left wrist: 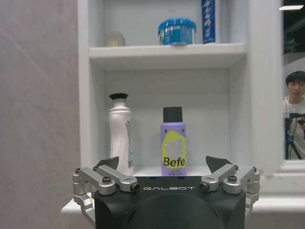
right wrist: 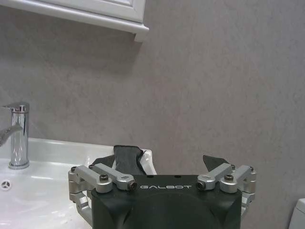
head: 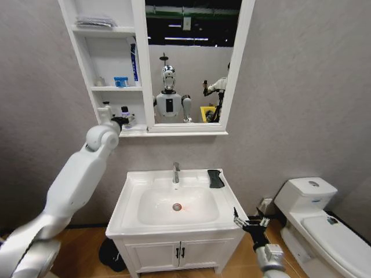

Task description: Move facial cleanser and shampoo from washbasin to cabinet, then wipe washbasin with towel.

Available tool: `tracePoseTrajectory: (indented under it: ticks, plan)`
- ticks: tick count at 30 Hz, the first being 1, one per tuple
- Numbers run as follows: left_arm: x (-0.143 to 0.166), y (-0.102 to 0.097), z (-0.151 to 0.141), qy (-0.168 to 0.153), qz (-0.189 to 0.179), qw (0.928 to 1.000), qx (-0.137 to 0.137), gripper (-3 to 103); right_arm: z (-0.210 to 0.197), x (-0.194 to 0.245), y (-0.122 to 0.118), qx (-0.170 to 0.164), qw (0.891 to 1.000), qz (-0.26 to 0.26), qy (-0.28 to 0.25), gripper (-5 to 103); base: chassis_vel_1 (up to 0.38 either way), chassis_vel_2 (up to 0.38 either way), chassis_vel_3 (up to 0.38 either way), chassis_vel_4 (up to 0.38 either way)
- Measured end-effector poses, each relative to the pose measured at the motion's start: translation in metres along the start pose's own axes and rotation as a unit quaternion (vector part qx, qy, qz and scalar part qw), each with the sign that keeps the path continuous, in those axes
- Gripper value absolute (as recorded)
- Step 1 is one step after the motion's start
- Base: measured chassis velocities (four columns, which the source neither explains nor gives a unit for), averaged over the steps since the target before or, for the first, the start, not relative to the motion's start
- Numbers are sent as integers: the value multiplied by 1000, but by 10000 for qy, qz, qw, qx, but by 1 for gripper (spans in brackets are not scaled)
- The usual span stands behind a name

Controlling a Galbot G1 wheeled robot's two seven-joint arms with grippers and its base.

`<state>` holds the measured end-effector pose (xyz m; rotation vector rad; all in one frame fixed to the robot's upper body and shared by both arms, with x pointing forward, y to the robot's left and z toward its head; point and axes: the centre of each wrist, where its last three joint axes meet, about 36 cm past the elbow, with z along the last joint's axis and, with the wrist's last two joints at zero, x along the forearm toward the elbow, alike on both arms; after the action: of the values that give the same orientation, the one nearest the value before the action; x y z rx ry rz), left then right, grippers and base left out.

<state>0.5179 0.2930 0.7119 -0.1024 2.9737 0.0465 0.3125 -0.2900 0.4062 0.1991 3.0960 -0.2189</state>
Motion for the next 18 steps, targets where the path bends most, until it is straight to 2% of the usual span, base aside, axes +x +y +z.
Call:
tracePoseTrajectory:
  ticks: [1, 2, 3, 4, 6, 7, 8, 9, 10, 11, 12, 15, 16, 18]
  plan:
    - [38, -1, 24, -2, -113, 9999, -96, 100, -3, 0, 0, -61, 10000, -28, -71, 100, 0, 0, 0, 0]
    - [38, -1, 24, -2, -113, 9999, -96, 100, -3, 0, 0, -61, 10000, -28, -71, 100, 0, 0, 0, 0]
    - [68, 0, 44, 47, -190, 9997, -151, 100, -6, -1, -1, -123, 9998, -37, -141, 100, 0, 0, 0, 0]
    - [68, 0, 44, 47, -190, 9997, -151, 100, -6, -1, -1, -123, 9998, -37, -141, 100, 0, 0, 0, 0]
    - [138, 2, 83, 11, -277, 9992, -296, 100, -18, -2, -3, -209, 9995, -50, -236, 100, 0, 0, 0, 0]
    - [138, 2, 83, 11, -277, 9992, -296, 100, -18, -2, -3, -209, 9995, -50, -236, 100, 0, 0, 0, 0]
    - [165, 8, 103, -31, -441, 9981, -419, 100, -23, -2, -5, -218, 9995, -44, -235, 100, 0, 0, 0, 0]
    - [198, 17, 127, 58, -656, 9962, -561, 100, -26, -1, -7, -212, 9995, -33, -248, 100, 0, 0, 0, 0]
    - [198, 17, 127, 58, -656, 9962, -561, 100, -26, -1, -7, -212, 9995, -33, -248, 100, 0, 0, 0, 0]
    - [229, 23, 144, 257, -805, 9946, -609, 100, -28, 0, -8, -201, 9994, -31, -268, 100, 0, 0, 0, 0]
    - [229, 23, 144, 257, -805, 9946, -609, 100, -28, 0, -8, -201, 9994, -31, -268, 100, 0, 0, 0, 0]
    - [303, 32, 167, 673, -979, 9914, -548, 100, -31, 3, -14, -158, 9994, -27, -300, 100, 0, 0, 0, 0]
    - [303, 32, 167, 673, -979, 9914, -548, 100, -31, 3, -14, -158, 9994, -27, -300, 100, 0, 0, 0, 0]
    - [329, 31, 167, 845, -938, 9909, -467, 100, -32, 4, -16, -133, 9994, -22, -311, 100, 0, 0, 0, 0]
